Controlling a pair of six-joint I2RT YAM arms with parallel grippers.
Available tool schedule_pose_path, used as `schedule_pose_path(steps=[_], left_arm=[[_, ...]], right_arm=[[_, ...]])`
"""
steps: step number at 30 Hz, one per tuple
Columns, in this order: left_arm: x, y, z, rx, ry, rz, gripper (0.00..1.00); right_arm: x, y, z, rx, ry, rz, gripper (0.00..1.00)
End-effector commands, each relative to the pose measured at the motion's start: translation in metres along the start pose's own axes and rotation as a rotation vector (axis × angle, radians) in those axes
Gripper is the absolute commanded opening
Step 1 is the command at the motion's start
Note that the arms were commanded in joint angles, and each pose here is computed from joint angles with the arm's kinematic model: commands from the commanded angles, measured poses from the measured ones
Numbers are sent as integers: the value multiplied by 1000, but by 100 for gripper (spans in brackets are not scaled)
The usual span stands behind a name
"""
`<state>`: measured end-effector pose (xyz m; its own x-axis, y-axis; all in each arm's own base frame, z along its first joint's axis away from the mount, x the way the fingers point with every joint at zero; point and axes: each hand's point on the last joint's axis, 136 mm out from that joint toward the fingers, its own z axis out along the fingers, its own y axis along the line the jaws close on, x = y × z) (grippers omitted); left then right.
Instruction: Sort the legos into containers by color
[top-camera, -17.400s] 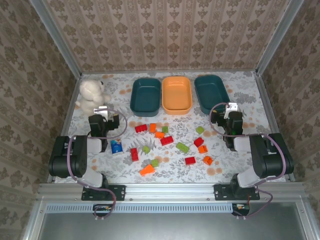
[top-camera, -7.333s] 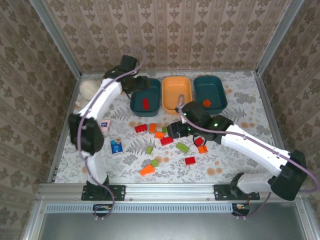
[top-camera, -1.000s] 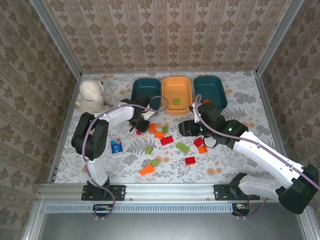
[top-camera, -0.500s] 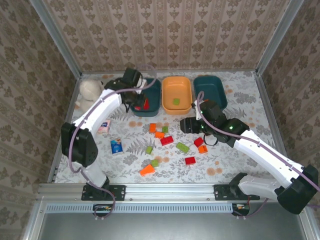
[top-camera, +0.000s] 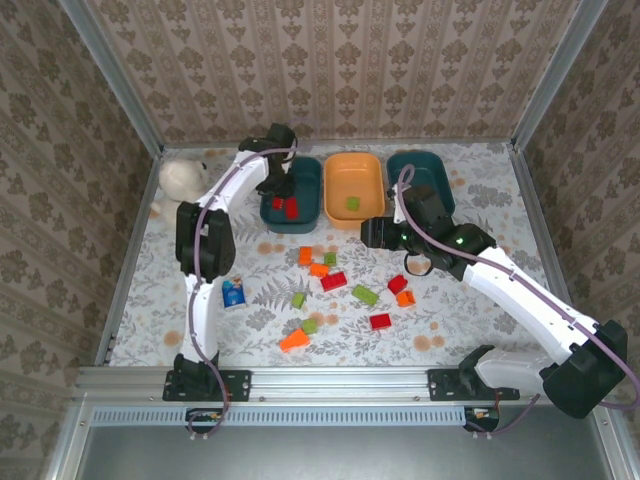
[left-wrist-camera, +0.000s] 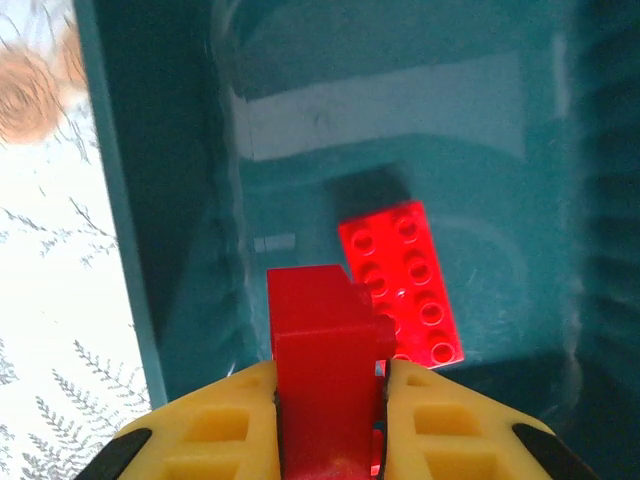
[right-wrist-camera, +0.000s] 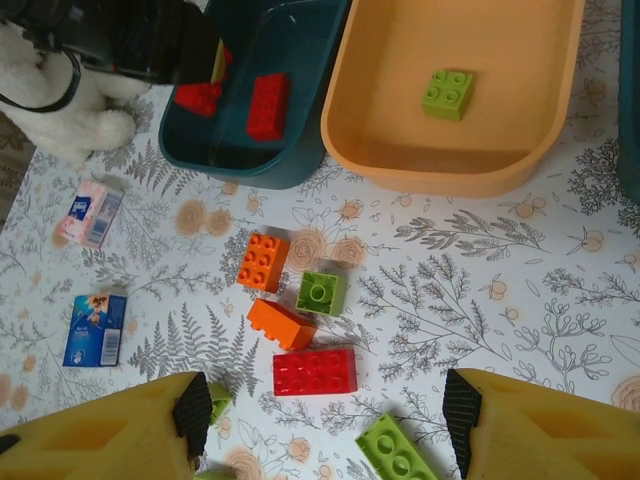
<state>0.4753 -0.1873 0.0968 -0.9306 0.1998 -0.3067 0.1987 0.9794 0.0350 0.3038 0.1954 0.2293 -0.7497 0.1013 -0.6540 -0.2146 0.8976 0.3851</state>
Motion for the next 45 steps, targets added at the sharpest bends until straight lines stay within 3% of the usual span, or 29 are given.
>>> schedule_pose_path(steps=[1,14,20,24,30,38,41,45], left_arm=[[6,6,-1,-25,39,-40,15],[18,3,30,12,121,-96,21],[16,1,28,21,117,-96,40],[9,1,17,25,91,-90,46],[-18,3,-30,40,-40,-99,51],[-53,-1,-163,194,-428,-142,66],[-34,5,-189,223,-501,-200,74],[20,10,-185,237,-429,-277,71]], right_arm=[[-2,2,-6,-23,-16,28,66],[4,-4,-7,-16,-6,43,66],[5,-5,-8,-12,0,41,66],[7,-7,-8,-5,10,32,66],[11,-12,-13,18,23,-2,66],[41,-16,-17,71,145,-158,65],[61,-7,-12,58,227,-256,65],[84,10,1,36,318,-319,65]])
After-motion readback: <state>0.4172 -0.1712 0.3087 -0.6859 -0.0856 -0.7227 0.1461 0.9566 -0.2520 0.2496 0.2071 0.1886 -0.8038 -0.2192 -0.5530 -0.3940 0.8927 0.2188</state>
